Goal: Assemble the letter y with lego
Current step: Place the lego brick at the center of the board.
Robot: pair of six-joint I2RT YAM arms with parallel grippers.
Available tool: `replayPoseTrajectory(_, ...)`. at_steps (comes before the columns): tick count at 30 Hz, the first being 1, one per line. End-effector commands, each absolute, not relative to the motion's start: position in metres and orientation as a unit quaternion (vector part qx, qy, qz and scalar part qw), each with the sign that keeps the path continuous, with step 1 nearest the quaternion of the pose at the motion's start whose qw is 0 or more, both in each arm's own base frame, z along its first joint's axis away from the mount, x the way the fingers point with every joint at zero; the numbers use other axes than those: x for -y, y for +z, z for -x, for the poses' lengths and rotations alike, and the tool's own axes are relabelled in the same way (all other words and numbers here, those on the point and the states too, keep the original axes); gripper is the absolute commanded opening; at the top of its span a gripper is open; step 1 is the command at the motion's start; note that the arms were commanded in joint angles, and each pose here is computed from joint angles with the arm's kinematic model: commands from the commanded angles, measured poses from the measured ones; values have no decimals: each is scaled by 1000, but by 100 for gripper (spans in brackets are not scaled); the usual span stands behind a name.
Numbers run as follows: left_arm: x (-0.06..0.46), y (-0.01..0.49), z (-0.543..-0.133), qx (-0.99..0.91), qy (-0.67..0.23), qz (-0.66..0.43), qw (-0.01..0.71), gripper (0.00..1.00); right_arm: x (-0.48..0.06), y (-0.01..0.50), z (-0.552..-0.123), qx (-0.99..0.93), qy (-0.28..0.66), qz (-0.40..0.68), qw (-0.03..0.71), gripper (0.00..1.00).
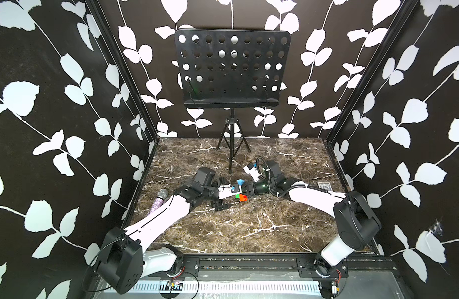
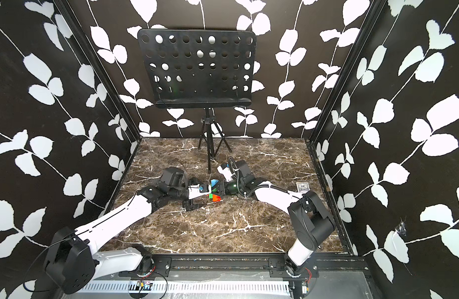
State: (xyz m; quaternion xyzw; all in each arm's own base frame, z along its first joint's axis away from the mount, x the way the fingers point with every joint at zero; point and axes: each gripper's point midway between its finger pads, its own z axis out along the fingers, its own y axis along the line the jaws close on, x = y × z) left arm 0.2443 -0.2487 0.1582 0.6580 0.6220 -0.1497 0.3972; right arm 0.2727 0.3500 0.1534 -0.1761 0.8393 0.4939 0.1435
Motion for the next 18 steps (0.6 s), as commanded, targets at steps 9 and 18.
replayPoseTrajectory(9, 263, 174, -249, -606, -158, -657, 419, 88, -361, 173, -265, -817, 519, 195, 156, 21)
replayPoseTrajectory(18, 267, 178, -252, -605, -164, -652, 426, 86, -364, 171, -261, -817, 520, 200, 151, 21)
